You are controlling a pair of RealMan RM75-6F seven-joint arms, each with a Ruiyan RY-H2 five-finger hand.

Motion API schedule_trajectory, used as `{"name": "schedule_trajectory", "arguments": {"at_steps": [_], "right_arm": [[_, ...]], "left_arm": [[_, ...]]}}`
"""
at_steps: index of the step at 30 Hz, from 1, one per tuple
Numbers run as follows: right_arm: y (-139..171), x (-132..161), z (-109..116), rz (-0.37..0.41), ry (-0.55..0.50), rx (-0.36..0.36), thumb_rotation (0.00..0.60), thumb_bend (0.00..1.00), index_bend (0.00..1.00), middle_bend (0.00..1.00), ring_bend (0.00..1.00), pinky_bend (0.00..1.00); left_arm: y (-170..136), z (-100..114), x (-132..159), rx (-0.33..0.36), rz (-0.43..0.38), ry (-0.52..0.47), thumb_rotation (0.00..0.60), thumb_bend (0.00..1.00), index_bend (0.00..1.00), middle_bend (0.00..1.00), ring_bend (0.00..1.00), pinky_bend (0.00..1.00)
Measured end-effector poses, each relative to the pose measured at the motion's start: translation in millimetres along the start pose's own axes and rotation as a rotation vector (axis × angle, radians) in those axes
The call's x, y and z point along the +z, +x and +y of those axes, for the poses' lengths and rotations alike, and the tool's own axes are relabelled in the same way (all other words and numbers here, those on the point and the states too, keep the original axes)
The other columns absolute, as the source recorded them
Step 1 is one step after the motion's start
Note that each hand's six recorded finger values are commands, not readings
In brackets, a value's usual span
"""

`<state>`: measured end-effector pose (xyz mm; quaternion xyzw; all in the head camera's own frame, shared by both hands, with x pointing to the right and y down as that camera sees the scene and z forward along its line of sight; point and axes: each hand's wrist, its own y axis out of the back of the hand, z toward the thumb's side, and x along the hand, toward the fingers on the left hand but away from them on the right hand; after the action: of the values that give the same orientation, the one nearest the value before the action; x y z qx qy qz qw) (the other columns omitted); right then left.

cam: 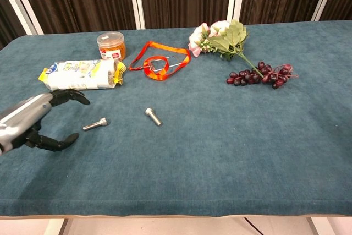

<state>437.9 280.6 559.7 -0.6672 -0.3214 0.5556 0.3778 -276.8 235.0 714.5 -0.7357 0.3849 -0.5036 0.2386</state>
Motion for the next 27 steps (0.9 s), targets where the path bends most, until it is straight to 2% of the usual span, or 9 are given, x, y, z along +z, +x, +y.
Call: {"name": "schedule_trajectory", "arguments": {"at_steps": [7,13,20,27], "right_arm": [[15.2,-12.1,-6.9,-0.023,-0.048,-0.012,0.6,0.21,0.0,0.0,0.0,0.0],[13.4,-14.2,-7.5,-0.03,-0.048,-0.01,0.6,0.21,0.0,0.0,0.0,0.0],[13.4,-15.7,-7.8,-0.04,-0.047,-0.007,0.6,0.21,0.0,0.0,0.0,0.0],[14.2,-16.8,-6.3,-0.043,-0.055,-0.008,0.6,0.21,0.0,0.0,0.0,0.0]], "left_arm": [[19.0,-20.2,-9.2,0.005,0.05,-0.031,0.6,0.38,0.33,0.14,0.06,0.04],[26.8,-23.2,-17.0,0.008,0.08,-0.056,0.6,0.38,0.37,0.15,0.07,0.04],[31.8,-22.9,-15.4,0.026,0.075,-0.069,0.6,0.38,0.48,0.2,0.12,0.07],[36.4,-26.1,-17.6,0.015,0.084,-0.059,0.6,0.39,0.5,0.21,0.12,0.08]]}}
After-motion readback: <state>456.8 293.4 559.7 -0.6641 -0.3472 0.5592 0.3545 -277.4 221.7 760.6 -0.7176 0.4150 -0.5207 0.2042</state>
